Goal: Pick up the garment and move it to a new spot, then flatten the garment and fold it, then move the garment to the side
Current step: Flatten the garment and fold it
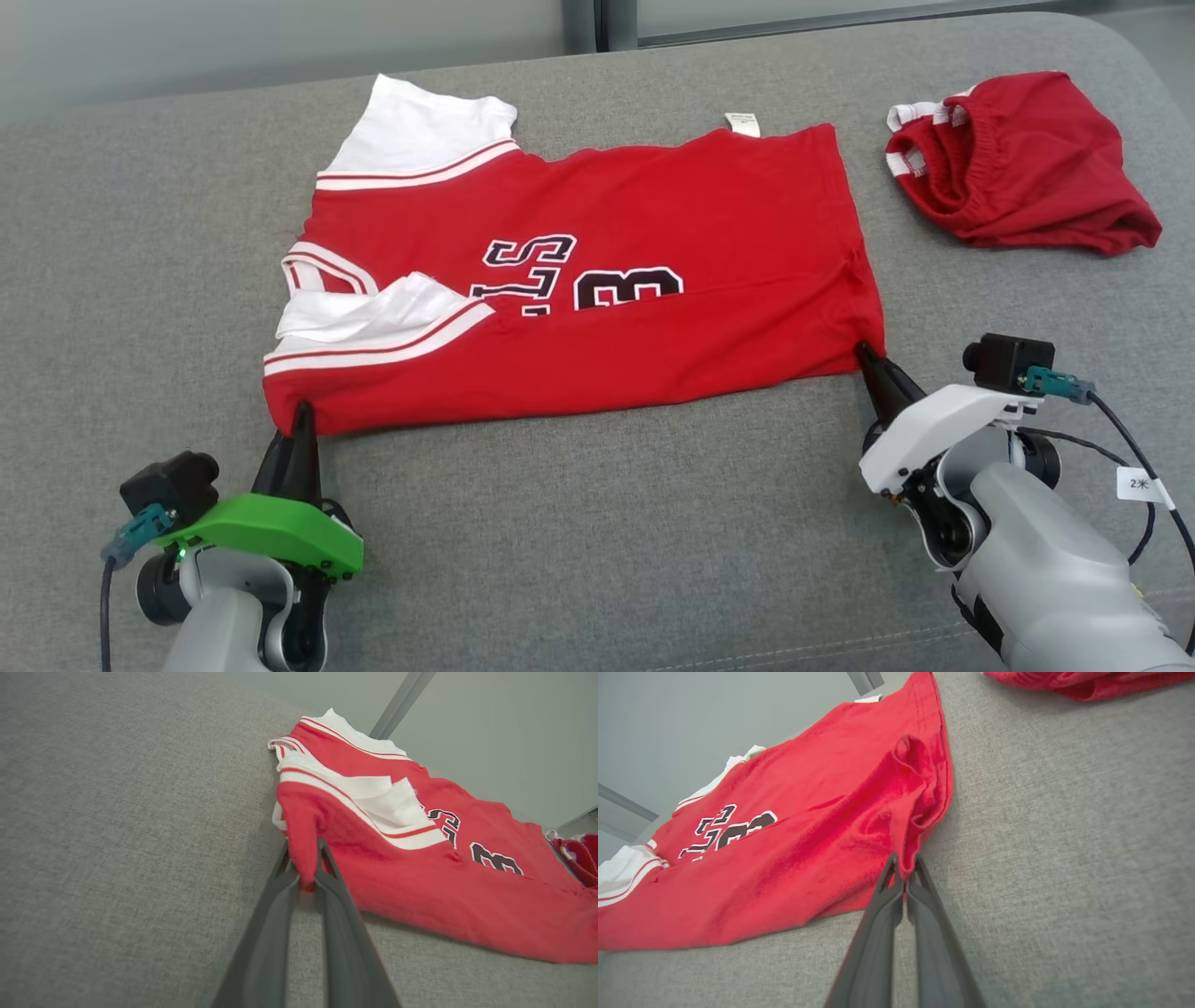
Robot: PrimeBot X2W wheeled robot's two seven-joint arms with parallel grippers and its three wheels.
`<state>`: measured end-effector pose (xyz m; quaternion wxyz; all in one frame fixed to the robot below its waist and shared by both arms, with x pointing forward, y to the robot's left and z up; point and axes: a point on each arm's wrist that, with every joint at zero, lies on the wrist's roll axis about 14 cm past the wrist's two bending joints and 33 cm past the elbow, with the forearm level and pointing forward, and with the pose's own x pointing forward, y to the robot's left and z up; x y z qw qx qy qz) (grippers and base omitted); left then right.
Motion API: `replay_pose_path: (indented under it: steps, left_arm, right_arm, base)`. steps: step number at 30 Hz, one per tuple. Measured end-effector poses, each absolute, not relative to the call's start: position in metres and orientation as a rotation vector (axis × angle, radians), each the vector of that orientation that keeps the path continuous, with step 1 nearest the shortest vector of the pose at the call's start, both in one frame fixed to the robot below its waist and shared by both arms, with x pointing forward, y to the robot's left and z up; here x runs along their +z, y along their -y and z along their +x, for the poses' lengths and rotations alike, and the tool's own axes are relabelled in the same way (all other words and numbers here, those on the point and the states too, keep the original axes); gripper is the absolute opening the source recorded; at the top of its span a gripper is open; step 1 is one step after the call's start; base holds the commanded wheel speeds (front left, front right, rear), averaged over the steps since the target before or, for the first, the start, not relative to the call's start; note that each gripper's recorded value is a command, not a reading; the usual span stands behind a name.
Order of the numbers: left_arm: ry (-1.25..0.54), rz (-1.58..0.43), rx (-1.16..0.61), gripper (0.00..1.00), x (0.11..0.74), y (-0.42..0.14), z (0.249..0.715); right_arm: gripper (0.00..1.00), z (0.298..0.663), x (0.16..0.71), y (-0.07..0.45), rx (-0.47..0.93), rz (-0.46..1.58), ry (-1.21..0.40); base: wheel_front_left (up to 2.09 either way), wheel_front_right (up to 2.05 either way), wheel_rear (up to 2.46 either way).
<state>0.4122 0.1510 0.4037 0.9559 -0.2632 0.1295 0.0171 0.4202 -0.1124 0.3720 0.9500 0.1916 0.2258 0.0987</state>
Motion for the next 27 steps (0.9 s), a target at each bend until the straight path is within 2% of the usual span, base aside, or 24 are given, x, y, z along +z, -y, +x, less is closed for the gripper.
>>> replay_pose_path:
  steps: [11, 19, 27]
  left_arm:
    - [-0.228, -0.554, 0.072, 0.0, 0.41, -0.162, 0.387]
    - [-0.202, -0.555, 0.085, 0.0, 0.418, -0.165, 0.363]
    - [-0.233, -0.55, 0.106, 0.0, 0.41, -0.166, 0.341]
  right_arm:
    - [0.0, 0.414, 0.401, 0.104, 0.257, 0.383, -0.362]
    - [0.0, 0.386, 0.405, 0.119, 0.232, 0.402, -0.339]
    - [0.0, 0.347, 0.383, 0.123, 0.21, 0.421, -0.403]
  base:
    - [0.0, 0.0, 0.0]
    - [0.0, 0.0, 0.0]
    - [0.0, 0.0, 0.0]
